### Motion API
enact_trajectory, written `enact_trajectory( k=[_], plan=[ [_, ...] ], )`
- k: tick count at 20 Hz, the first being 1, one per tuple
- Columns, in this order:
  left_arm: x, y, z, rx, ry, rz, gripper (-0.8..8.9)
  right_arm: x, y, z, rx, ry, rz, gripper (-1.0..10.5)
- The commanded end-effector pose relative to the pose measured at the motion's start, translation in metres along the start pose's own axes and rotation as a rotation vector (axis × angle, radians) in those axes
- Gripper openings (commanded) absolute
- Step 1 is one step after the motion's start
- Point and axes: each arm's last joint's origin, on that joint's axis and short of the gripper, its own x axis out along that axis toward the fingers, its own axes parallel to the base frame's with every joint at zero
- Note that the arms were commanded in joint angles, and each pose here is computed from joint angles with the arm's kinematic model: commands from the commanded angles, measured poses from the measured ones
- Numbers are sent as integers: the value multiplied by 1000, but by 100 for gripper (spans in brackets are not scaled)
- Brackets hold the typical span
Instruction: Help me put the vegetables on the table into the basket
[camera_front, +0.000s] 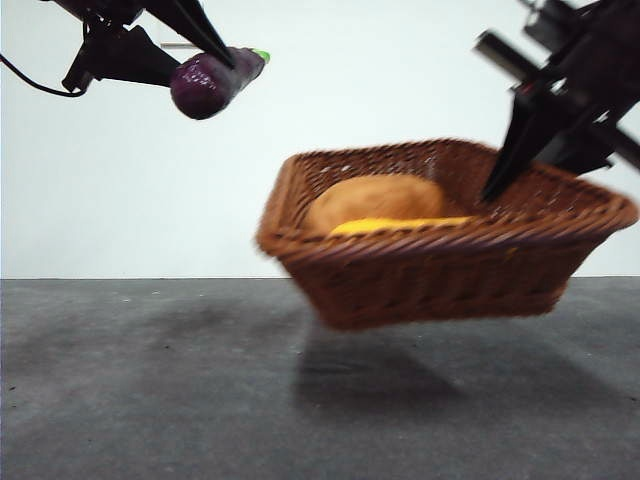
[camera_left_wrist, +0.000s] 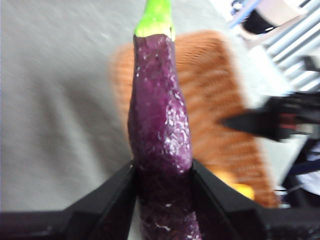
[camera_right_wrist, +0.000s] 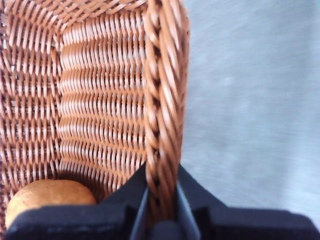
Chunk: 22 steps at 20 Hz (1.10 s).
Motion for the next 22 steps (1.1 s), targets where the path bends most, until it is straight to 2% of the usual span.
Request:
enact_trajectory(
  k=[1,3,6,8,14,16,17,18,19,22],
  plan=[
    [4,-18,-11,-39,-3,-71,-8,22,10,-7,27,39,20,-12],
    [15,-35,-14,-27,10,-131,-8,39,23,-10,29,45,64,-12],
    [39,-48,-23,-45,35,-98,-8,54,39,-15,28,41,96,-12],
    [57,-40,-26,-93,56,-56,-8,54,41,-16,23,35,101,-12],
    [109,-12,-39,-335,126,-8,-8,54,41,-16,16,37,101,-12],
    [115,-8,-42,-361,149,3,6,54,41,-16,4,42,99,-12],
    [115,-8,-42,-360,151,5,55,54,41,-16,-1,43,98,-12],
    [115,-8,-42,-356,149,6,233,54,41,-16,-3,42,99,-12],
    [115,-8,-42,-355,149,5,360,54,41,-16,-3,42,99,-12],
    [115,-8,-42,-334,148,3,377,54,41,-16,-7,42,99,-12]
  ],
)
